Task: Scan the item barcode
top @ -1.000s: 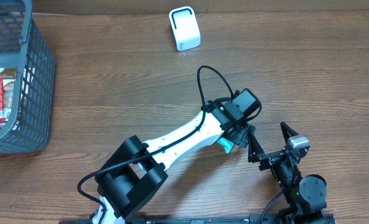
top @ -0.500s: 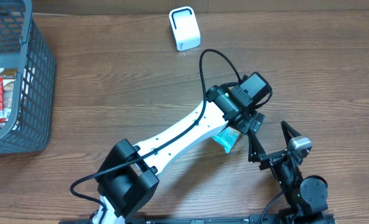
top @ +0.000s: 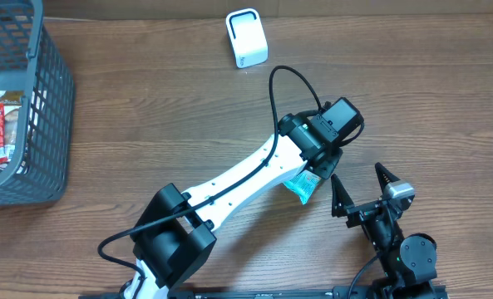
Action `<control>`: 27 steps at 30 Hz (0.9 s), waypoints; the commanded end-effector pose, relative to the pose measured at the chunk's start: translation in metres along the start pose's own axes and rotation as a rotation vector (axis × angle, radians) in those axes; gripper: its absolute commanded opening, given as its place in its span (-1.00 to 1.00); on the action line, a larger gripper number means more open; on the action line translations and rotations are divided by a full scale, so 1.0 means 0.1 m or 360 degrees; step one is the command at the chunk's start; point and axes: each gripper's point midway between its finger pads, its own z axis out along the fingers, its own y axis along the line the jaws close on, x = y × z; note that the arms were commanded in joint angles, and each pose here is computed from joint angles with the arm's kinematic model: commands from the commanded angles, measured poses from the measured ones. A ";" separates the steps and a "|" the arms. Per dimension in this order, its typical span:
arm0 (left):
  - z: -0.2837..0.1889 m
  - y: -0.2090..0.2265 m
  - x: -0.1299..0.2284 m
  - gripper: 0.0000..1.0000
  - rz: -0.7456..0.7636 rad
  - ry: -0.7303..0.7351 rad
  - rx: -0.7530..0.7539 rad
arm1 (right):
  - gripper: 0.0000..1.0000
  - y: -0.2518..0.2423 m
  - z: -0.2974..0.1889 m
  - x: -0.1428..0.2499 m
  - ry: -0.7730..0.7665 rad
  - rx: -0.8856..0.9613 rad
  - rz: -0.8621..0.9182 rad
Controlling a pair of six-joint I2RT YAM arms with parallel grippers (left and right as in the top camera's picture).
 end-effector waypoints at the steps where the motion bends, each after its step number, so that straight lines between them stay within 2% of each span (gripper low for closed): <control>1: 0.04 0.04 -0.07 0.08 0.0024 -0.0019 -0.0044 | 1.00 -0.04 0.01 0.04 0.0006 0.0031 -0.0011; 4: 0.03 0.05 -0.09 0.00 0.0058 -0.0026 -0.0044 | 1.00 -0.04 0.01 0.04 0.0007 0.0031 -0.0011; 10: -0.01 0.09 -0.13 -0.06 0.0041 -0.0036 -0.0029 | 1.00 -0.04 0.01 0.04 0.0006 0.0031 -0.0011; 17: -0.01 0.14 -0.02 0.11 0.0046 0.0039 -0.0056 | 1.00 -0.04 0.01 0.04 0.0006 0.0031 -0.0011; 24: -0.01 0.16 0.03 0.05 0.0049 0.0075 -0.0069 | 1.00 -0.04 0.01 0.04 0.0007 0.0031 -0.0011; 26: -0.01 0.17 0.03 0.21 0.0046 0.0076 -0.0070 | 1.00 -0.04 0.01 0.04 0.0007 0.0031 -0.0011; 27: -0.01 0.17 0.03 0.39 0.0046 0.0076 -0.0070 | 1.00 -0.04 0.01 0.04 0.0006 0.0031 -0.0011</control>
